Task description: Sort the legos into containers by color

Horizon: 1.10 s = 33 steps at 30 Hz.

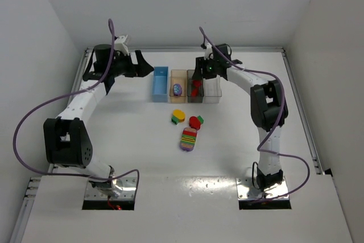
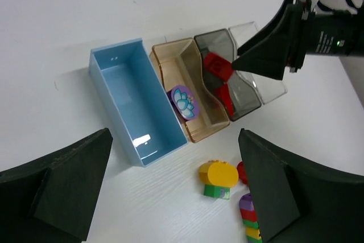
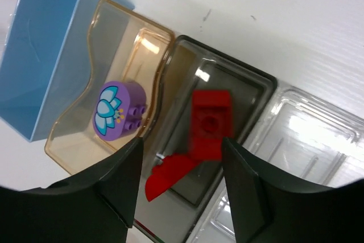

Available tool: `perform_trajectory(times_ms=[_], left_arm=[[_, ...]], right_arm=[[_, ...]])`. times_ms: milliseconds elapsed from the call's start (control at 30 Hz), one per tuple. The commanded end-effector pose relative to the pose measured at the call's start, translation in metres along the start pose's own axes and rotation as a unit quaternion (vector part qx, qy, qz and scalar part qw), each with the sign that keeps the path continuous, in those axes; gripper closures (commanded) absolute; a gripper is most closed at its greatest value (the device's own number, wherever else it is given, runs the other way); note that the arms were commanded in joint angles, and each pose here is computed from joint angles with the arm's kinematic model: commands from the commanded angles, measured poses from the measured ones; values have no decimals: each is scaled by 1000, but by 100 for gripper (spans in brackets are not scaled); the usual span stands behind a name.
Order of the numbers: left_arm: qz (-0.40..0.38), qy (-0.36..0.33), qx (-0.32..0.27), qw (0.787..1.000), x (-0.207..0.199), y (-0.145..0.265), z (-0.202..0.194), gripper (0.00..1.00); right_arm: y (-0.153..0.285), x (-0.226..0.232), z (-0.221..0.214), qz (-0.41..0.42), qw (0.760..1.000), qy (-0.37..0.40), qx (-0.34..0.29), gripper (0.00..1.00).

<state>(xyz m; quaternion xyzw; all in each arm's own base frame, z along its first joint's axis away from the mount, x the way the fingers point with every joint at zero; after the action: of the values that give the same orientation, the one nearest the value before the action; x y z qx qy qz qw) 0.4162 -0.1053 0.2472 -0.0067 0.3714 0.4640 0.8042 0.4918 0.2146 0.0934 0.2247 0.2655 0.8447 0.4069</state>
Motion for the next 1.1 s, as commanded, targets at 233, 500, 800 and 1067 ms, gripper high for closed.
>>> perform_trajectory(times_ms=[233,500,800,1067], left_arm=[[-18,-152,77,985,-32,11,-61,6],[42,-214,164,962,-41,22,-168,37],[97,-206,185,956,-48,0,-227,39],[114,-186,202,955,-43,-35,-237,32]], right_arm=[[24,24,44,-2,998,31,-54,30],[96,10,55,-58,993,68,-82,30],[137,-11,29,-82,992,48,-77,30],[152,-33,23,-93,992,29,-80,30]])
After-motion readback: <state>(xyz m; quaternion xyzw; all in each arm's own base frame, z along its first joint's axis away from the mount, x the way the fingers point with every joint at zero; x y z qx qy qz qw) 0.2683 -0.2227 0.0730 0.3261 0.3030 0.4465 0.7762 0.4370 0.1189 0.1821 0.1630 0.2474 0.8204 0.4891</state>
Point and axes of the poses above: each gripper's point midway between its finger pads, its own y axis back along the fingers, its own x axis along the line the jaws close on, z = x × y, the point moved 3 cm from there along y, back along the fingers, and after that the axes turned 13 degrees about y, right-handed, at the moved point
